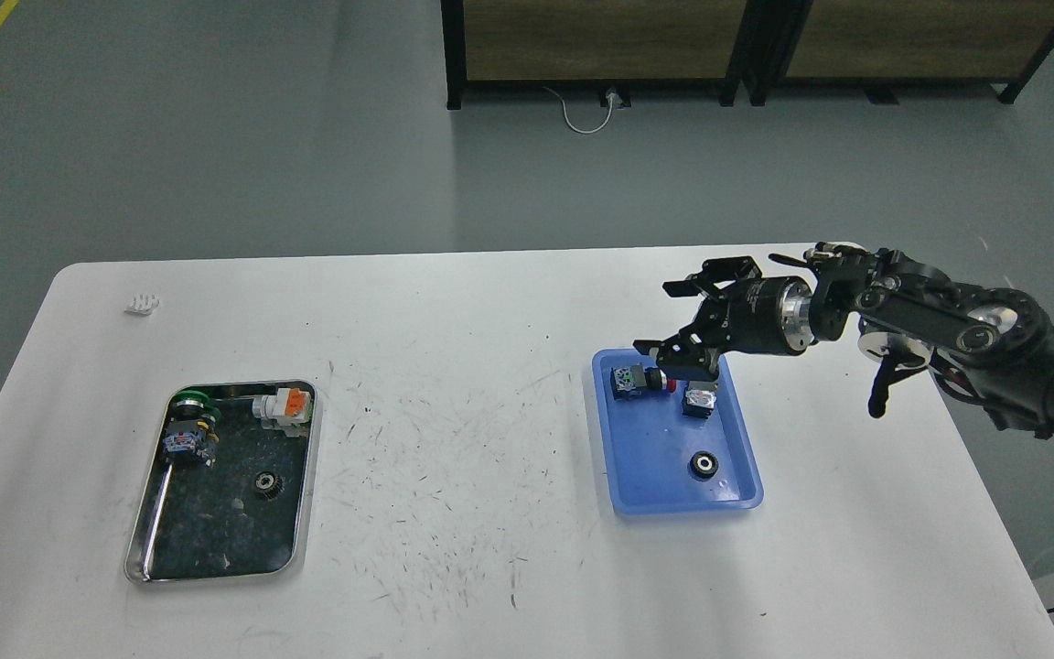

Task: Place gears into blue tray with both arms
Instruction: 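Place the gear into the blue tray and withdraw the right gripper, then reach the left gripper onto another black gear on the green board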

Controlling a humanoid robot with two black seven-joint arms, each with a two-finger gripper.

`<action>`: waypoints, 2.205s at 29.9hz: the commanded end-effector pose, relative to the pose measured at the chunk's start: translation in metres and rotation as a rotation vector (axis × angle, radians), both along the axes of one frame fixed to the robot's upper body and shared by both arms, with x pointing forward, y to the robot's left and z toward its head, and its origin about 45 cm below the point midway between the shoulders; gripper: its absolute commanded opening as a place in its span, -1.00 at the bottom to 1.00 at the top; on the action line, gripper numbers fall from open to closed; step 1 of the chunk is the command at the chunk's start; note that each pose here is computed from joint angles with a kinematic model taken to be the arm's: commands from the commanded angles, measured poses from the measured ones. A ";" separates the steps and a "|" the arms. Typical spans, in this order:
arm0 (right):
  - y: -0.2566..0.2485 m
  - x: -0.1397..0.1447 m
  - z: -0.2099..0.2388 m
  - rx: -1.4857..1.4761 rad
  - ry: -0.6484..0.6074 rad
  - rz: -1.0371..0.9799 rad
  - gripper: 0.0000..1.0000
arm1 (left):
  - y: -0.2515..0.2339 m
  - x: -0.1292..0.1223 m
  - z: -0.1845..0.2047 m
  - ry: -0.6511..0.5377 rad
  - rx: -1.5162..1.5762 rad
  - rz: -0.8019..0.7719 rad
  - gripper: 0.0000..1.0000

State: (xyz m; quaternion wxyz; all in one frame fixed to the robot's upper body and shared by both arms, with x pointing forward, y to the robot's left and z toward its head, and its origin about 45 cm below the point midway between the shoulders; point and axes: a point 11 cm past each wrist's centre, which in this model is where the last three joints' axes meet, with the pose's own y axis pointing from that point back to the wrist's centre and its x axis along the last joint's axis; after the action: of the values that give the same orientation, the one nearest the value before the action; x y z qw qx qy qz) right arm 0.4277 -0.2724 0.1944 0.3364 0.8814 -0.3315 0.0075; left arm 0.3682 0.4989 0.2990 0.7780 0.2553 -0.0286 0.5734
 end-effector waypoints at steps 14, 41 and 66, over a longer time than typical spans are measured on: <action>-0.071 0.056 0.090 0.083 -0.249 -0.303 0.80 | -0.126 -0.025 -0.077 0.134 -0.034 -0.506 0.96; -0.120 0.046 0.104 0.046 -0.271 -0.382 0.81 | -0.147 -0.113 -0.230 0.282 -0.055 -0.240 0.94; -0.121 0.046 0.105 0.044 -0.274 -0.387 0.82 | -0.169 -0.109 -0.256 0.337 -0.032 -0.153 0.64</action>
State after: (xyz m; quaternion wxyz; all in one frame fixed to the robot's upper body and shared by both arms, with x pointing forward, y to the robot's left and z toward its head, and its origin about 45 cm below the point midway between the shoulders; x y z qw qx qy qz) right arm 0.4733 -0.3930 0.2986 0.2651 0.8000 -0.5355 0.0546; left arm 0.2551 0.3319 0.0448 0.8194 0.3297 0.0913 0.4599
